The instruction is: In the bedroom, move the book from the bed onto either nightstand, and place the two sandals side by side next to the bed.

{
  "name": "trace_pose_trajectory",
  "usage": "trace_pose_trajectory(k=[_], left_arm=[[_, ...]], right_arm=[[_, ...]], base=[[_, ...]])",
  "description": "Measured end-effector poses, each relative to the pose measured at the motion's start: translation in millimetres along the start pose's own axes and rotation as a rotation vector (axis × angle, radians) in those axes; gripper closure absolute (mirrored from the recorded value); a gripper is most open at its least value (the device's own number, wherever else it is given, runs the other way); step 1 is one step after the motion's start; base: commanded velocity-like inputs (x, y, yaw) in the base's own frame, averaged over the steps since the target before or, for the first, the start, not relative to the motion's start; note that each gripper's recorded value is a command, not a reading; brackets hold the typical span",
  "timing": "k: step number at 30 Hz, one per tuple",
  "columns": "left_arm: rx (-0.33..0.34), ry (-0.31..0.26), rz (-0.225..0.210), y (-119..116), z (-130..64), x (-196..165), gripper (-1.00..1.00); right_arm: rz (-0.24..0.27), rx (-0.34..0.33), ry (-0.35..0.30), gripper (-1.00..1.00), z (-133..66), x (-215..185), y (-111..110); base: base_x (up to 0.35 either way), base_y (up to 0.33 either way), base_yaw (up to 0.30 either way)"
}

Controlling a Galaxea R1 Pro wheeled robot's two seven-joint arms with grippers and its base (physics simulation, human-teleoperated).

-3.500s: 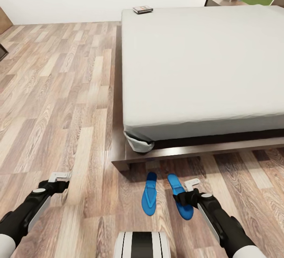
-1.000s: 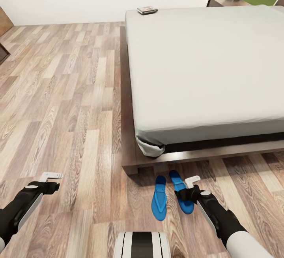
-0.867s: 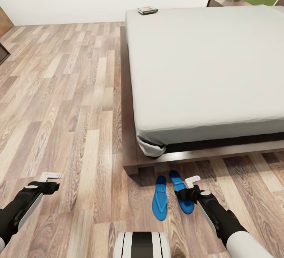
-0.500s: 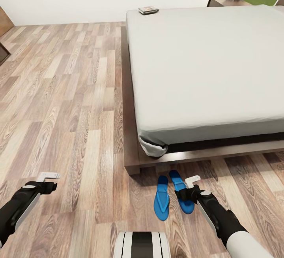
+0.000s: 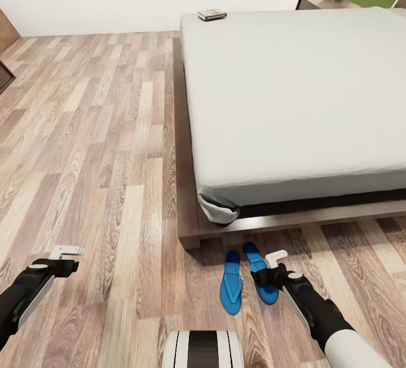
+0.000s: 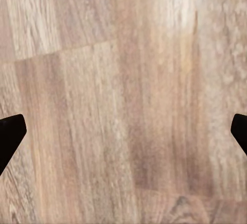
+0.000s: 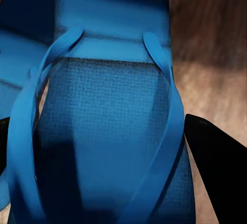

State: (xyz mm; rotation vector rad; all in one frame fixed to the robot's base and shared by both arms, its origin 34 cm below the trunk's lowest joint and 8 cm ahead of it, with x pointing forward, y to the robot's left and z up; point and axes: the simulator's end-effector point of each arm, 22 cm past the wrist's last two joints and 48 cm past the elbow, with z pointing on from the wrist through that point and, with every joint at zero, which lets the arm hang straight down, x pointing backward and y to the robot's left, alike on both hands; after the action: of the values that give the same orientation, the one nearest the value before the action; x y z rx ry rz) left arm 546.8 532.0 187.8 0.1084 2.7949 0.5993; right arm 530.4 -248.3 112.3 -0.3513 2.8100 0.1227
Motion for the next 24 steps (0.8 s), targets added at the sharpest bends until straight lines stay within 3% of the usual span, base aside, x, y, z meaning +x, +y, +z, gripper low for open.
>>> trace_pose_trajectory(k=[4,24], left_arm=[[-0.003,-0.003,-0.001,3.2,-0.5,-2.7,-1.00],[-0.003,-0.003,-0.001,3.1,-0.5,-2.7,-1.00]], right_arm=[[-0.019,-0.009,-0.022,1.00,-1.4,-6.7,4.1],[-0.020,-0.009,-0.025,1.00,-1.7,-7.8,4.1]], base=[[0.000,0.000,0.000],[0.000,0.000,0.000]])
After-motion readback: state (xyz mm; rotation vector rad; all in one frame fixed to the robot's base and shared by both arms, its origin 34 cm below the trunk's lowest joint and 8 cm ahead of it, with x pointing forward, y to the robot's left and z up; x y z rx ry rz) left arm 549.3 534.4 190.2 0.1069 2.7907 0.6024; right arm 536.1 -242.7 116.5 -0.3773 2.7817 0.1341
